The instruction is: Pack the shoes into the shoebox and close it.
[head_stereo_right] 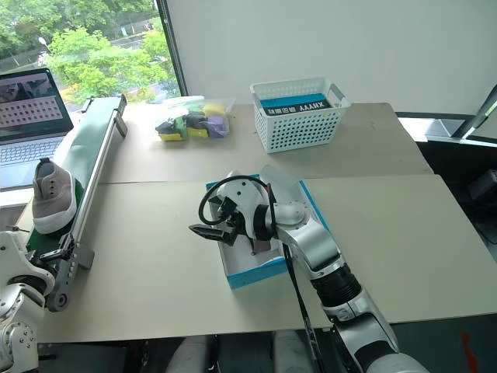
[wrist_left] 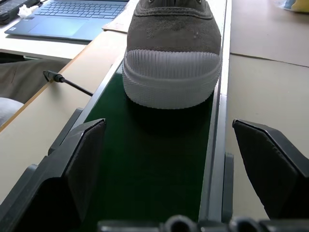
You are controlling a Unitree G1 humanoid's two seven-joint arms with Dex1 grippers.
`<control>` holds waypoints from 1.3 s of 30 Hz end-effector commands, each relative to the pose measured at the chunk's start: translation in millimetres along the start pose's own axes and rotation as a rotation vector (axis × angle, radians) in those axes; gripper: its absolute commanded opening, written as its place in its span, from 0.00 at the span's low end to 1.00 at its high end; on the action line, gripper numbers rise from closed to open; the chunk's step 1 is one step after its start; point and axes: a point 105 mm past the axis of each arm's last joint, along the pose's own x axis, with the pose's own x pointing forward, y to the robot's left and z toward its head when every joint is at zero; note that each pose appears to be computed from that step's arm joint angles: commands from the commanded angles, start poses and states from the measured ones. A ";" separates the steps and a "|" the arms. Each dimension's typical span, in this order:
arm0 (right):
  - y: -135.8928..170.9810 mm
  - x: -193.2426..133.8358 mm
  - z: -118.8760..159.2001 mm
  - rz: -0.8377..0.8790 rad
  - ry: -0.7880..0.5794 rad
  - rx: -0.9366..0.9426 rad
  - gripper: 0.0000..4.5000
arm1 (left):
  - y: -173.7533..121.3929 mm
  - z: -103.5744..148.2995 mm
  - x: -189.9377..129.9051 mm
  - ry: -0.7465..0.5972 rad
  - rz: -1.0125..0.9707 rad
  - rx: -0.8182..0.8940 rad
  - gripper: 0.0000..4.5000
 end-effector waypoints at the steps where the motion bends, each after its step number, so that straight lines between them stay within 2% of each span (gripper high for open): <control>1: 4.0 -2.2 14.8 0.007 -0.051 -0.021 0.98 | 11.0 15.0 0.5 -0.052 0.046 0.011 1.00; 6: 4.8 -2.4 15.2 0.005 -0.051 -0.018 0.98 | 4.2 14.2 1.6 -0.050 0.022 -0.006 1.00; 13: 5.2 -3.4 15.9 0.004 -0.054 -0.013 1.00 | -0.2 14.2 0.9 -0.054 0.007 -0.026 0.60; 19: 1.0 -3.7 16.8 -0.007 -0.054 -0.019 1.00 | -0.4 15.3 2.2 -0.051 0.008 -0.031 0.39; 35: -4.6 -4.6 17.8 -0.025 -0.053 -0.017 1.00 | -5.7 17.3 3.6 -0.066 0.007 -0.061 0.39; 39: -6.0 -4.9 17.8 -0.030 -0.054 -0.015 1.00 | -8.1 18.1 4.1 -0.073 -0.006 -0.066 0.23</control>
